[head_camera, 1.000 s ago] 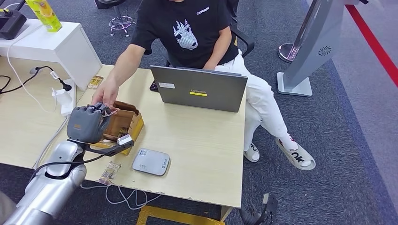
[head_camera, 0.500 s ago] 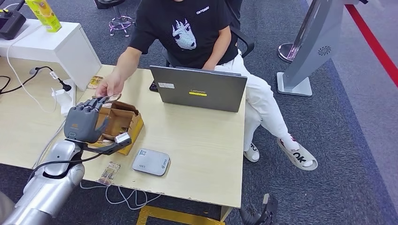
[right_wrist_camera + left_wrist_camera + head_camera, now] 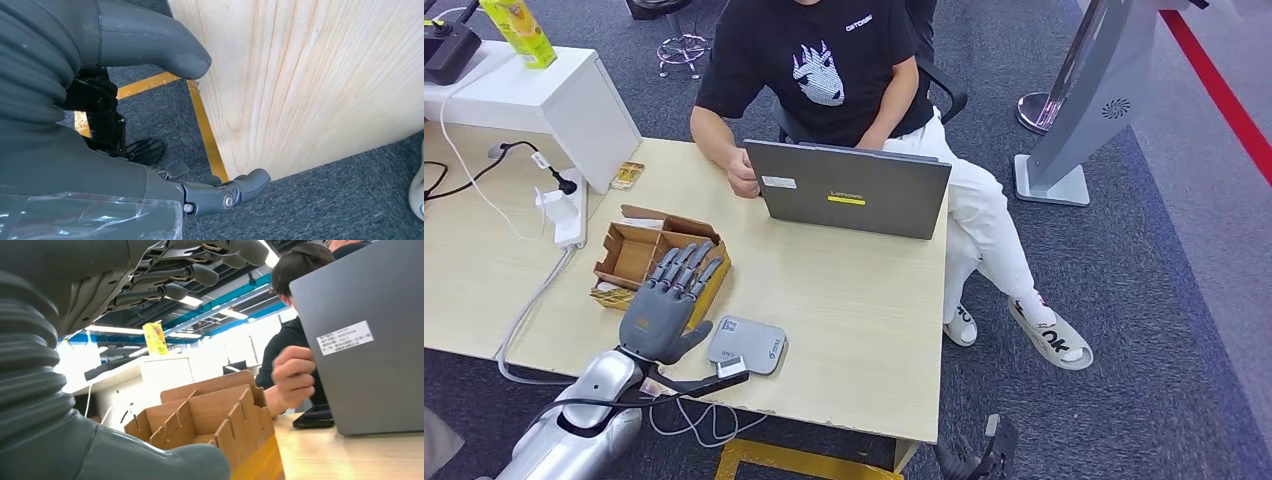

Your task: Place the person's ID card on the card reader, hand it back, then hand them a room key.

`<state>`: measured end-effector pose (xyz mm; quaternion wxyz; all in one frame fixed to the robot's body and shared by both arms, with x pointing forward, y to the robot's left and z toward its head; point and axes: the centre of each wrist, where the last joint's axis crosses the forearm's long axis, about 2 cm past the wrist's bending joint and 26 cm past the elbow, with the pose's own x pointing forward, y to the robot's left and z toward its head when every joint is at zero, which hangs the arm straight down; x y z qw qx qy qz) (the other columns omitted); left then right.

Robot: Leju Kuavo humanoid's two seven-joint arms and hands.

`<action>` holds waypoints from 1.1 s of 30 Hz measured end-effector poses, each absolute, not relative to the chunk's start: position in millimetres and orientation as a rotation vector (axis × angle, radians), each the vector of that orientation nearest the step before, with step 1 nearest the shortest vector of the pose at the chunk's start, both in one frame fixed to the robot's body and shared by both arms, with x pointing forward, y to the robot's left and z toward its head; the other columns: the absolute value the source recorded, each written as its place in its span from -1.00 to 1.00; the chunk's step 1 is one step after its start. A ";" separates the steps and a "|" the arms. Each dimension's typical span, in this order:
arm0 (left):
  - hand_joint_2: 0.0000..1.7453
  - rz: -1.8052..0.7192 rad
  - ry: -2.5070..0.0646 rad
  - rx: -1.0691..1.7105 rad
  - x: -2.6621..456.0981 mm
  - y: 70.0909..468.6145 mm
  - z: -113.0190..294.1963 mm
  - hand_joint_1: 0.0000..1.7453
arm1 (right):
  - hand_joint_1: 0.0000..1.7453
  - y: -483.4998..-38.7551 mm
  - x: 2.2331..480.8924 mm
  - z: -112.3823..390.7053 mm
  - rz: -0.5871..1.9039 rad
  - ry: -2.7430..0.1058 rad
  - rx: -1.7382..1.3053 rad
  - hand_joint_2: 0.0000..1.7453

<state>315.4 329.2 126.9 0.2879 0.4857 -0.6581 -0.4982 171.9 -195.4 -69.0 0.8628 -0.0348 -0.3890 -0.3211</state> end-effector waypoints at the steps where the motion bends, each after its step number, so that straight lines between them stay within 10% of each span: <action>1: 1.00 -1.337 -1.760 1.285 314.4 327.8 126.2 -1.00 | -1.00 -195.5 171.9 -69.0 -0.673 -0.816 -0.073 1.00; 33: 1.00 -1.381 -1.537 1.438 286.8 405.2 112.2 -1.00 | -1.00 -199.5 168.7 -71.0 -0.679 -0.826 -0.088 1.00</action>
